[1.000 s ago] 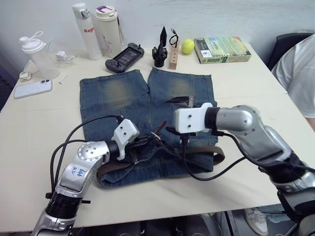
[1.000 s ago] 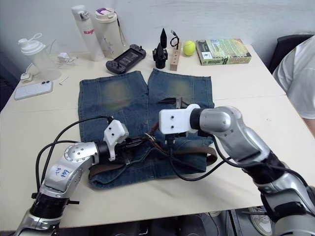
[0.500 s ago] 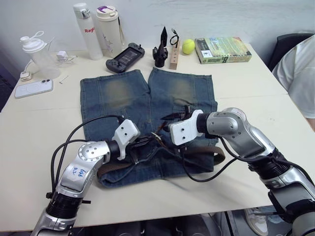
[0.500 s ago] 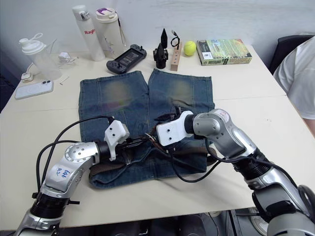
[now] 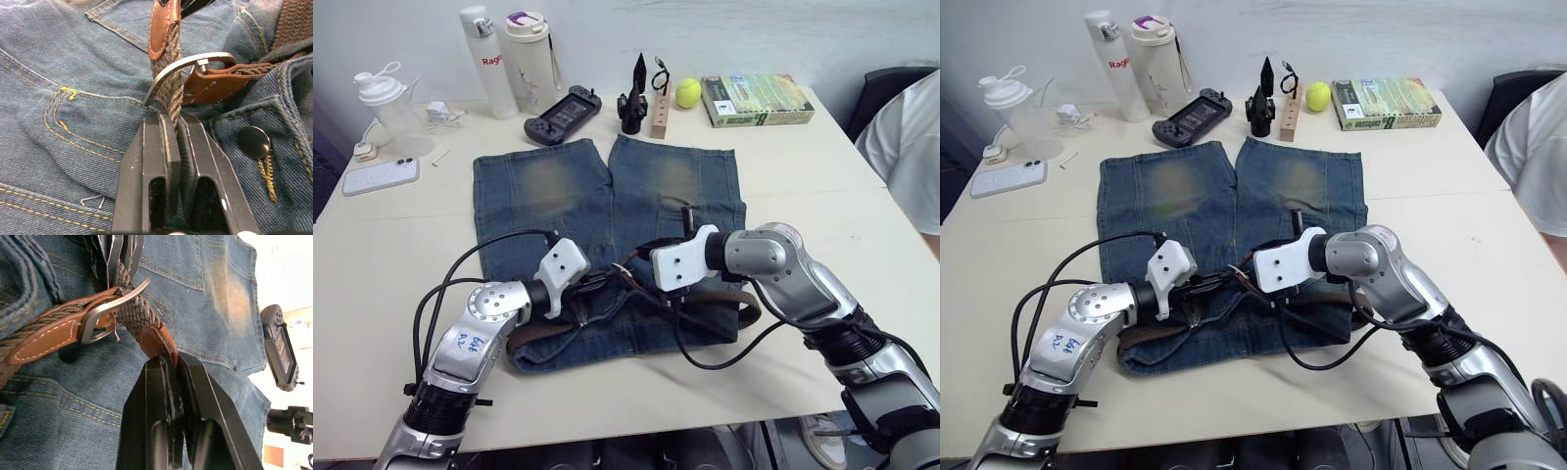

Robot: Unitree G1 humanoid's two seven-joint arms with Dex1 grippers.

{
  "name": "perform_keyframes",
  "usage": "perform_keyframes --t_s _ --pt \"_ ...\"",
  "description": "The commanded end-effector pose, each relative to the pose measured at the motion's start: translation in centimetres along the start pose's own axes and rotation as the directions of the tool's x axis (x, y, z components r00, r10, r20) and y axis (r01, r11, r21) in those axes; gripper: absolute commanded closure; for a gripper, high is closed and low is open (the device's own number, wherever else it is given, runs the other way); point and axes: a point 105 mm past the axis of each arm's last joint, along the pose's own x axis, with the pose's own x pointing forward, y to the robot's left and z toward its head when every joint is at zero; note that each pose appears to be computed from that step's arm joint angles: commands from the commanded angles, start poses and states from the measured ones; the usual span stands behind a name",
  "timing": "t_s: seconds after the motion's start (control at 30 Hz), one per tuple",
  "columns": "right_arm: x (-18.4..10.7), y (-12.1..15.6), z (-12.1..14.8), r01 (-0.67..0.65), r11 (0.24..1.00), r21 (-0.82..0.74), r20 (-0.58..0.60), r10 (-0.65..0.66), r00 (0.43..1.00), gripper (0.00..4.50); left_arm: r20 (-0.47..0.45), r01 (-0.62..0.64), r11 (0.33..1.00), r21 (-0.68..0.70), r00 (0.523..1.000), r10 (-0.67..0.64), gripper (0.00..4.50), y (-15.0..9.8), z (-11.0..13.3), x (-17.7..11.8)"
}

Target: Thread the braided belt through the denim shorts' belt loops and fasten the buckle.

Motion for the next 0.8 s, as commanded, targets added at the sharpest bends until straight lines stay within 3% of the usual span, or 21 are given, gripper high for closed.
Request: perform_keyframes --t_s 0.03,0.17,0.33,0.47,0.57,0.73,0.8 --pt "-0.3 -0.3 1.2 0.026 1.000 -0.006 0.030 -0.026 0.999 4.50 0.114 0.004 1.000 0.022 0.993 -0.007 2.92 0.2 2.6 -0.4" --pt "-0.5 -0.2 1.1 0.065 0.997 0.028 0.014 -0.066 0.998 4.50 0.125 0.067 0.998 -0.014 0.990 -0.065 1.16 0.0 3.2 -2.0" --pt "-1.1 -0.1 1.1 0.132 0.989 0.071 -0.011 -0.131 0.991 4.50 0.180 0.192 0.970 -0.147 0.970 -0.164 1.16 0.3 4.4 -6.6" --pt "-1.3 0.1 1.0 0.175 0.981 0.088 -0.030 -0.173 0.984 4.50 0.123 0.138 0.968 -0.210 0.986 -0.114 1.16 2.8 2.8 -8.9" --pt "-1.5 0.1 1.1 0.205 0.975 0.089 -0.035 -0.202 0.979 4.50 0.094 0.043 0.971 -0.236 0.995 -0.021 2.04 5.1 1.4 -9.1" --pt "-1.8 -0.1 1.5 0.235 0.968 0.086 -0.027 -0.234 0.972 4.50 -0.029 0.078 0.984 -0.162 0.996 -0.084 4.43 4.4 -1.6 -8.6" --pt "-2.1 -0.2 1.5 0.247 0.965 0.086 -0.029 -0.246 0.969 4.50 -0.084 0.122 0.981 -0.153 0.987 -0.136 4.47 3.4 -3.1 -8.4"
